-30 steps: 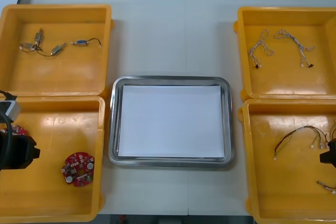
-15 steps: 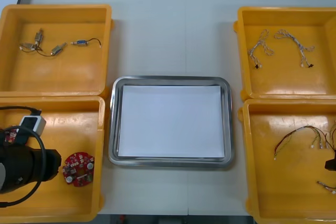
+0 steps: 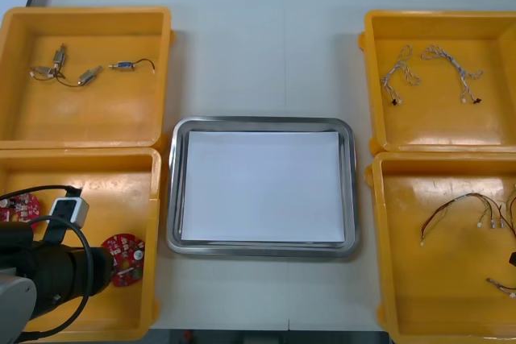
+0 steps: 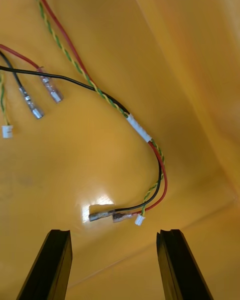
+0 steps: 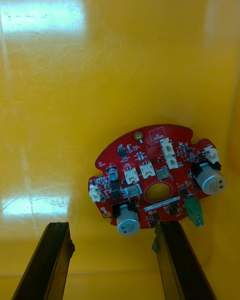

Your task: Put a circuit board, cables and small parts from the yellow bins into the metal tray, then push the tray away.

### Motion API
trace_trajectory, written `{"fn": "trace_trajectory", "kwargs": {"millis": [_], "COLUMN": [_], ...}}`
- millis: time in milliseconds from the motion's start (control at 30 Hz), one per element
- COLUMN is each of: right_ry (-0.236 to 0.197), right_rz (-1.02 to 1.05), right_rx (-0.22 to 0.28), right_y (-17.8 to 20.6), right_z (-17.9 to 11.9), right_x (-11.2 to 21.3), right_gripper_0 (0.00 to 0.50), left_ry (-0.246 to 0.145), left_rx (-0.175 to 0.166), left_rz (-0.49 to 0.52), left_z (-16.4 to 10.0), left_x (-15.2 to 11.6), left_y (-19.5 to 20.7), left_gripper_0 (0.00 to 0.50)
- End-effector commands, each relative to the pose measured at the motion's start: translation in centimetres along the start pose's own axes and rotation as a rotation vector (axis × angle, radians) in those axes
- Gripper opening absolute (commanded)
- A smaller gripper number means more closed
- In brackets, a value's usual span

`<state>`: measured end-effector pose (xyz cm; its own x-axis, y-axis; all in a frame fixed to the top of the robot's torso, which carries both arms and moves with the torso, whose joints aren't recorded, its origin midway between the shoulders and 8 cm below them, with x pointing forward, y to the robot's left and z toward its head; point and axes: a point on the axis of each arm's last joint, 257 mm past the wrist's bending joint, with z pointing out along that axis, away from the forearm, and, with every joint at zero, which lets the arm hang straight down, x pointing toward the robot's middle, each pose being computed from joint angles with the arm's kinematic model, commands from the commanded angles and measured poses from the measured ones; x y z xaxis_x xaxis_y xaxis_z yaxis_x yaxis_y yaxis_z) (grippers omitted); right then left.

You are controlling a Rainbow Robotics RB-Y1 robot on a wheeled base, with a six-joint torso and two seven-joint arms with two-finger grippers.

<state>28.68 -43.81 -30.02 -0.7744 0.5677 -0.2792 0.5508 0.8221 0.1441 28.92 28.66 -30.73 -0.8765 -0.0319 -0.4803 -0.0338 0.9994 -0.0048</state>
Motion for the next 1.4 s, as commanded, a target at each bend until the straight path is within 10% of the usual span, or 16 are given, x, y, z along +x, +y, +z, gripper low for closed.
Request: {"fn": "trace_trajectory", "kwargs": {"millis": [33, 1400], "right_ry": [-0.009, -0.002], "right_rz": [0.03, 0.091], "right_rx": [0.023, -0.011], "right_y": [-1.9, -1.6], "right_z": [0.0, 5.9], "right_x": [-0.3, 3.0], "right_gripper_0": [0.5, 0.5], "left_ry": [-0.011, -0.007], "left_rx": [0.015, -0.012], "left_rz": [-0.016, 0.001], "left_z": [-0.4, 3.4], "left_x": [1.3, 2.4], "left_y": [-1.3, -0.6], "left_gripper_0": [0.5, 0.499]}}
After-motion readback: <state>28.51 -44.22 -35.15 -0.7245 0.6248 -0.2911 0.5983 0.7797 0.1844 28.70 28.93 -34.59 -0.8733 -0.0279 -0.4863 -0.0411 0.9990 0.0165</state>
